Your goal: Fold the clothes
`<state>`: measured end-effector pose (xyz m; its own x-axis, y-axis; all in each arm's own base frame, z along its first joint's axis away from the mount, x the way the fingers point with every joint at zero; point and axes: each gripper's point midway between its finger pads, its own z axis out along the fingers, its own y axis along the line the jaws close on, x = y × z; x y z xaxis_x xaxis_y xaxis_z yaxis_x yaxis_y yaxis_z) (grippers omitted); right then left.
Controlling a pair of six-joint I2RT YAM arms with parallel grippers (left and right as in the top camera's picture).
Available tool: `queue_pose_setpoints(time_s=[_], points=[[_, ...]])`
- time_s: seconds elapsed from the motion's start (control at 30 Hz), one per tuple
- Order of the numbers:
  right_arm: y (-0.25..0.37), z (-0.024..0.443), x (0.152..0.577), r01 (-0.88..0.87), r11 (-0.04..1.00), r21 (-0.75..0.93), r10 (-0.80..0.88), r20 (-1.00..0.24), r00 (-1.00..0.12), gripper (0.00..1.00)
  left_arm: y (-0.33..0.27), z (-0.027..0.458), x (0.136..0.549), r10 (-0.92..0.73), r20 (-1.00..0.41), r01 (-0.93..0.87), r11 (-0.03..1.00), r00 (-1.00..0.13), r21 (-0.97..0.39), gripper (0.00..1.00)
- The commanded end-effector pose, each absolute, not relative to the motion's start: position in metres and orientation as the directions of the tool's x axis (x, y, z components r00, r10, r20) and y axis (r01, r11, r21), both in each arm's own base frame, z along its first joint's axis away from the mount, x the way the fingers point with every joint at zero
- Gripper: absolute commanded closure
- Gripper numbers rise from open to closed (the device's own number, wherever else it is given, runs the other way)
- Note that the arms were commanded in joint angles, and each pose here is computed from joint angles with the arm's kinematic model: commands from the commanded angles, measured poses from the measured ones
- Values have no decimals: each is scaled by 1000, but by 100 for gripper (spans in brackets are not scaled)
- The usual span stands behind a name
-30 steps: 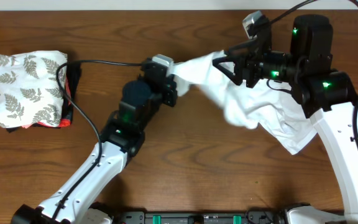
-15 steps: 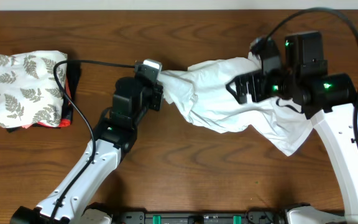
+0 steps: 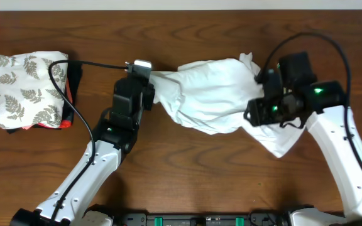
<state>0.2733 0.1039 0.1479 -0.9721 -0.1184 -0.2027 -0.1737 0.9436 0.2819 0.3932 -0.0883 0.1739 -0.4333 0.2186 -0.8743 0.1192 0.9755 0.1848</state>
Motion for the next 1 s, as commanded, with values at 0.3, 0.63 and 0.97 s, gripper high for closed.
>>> queue_pose_setpoints(time_s=[0.3, 0.63, 0.97], points=[[134, 82, 225, -118, 915, 385, -117, -26, -993, 43, -76, 185, 396, 216, -884, 57, 976, -415, 212, 94], [110, 41, 242, -36, 972, 233, -12, -104, -995, 43, -76, 184, 396, 217, -884, 57, 976, -415, 212, 94], [87, 7, 265, -8, 996, 94, 6, -147, -989, 43, -76, 182, 395, 219, -879, 59, 975, -424, 215, 94]])
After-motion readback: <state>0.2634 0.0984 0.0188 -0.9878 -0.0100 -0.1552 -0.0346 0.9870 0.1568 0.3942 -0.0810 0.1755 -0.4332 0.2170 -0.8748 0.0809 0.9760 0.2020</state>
